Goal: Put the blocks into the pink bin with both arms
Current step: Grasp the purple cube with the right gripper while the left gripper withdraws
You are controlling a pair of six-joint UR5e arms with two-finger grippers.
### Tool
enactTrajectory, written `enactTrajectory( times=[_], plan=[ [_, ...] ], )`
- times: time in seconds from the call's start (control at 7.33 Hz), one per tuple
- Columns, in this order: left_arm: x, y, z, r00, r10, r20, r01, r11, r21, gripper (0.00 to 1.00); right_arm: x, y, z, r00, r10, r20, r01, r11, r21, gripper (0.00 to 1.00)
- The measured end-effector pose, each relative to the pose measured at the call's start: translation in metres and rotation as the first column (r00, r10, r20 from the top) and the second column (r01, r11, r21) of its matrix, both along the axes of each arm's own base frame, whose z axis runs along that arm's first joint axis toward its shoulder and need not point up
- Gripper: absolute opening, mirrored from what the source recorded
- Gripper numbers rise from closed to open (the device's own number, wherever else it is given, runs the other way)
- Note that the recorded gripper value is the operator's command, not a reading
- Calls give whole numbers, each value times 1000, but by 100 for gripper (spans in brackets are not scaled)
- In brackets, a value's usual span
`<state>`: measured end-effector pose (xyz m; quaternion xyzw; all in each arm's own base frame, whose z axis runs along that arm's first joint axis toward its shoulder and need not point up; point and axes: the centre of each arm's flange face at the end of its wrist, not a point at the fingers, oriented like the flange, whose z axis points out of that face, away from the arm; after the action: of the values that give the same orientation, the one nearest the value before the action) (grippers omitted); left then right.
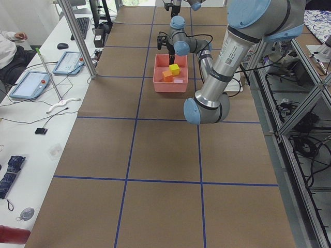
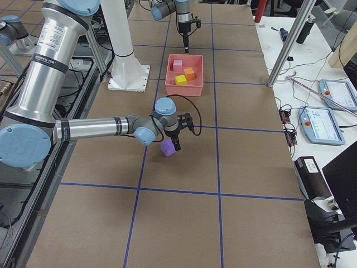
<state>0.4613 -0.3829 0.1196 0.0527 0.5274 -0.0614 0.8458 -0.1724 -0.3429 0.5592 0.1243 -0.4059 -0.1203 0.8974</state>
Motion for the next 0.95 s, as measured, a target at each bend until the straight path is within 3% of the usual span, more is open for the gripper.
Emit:
enactTrajectory(
  times=[0.95],
  plan=[
    [-1, 2, -1, 1000, 2, -4, -2, 1000, 2, 100, -36, 25, 21, 995, -83, -52, 83, 997, -6, 99]
  ],
)
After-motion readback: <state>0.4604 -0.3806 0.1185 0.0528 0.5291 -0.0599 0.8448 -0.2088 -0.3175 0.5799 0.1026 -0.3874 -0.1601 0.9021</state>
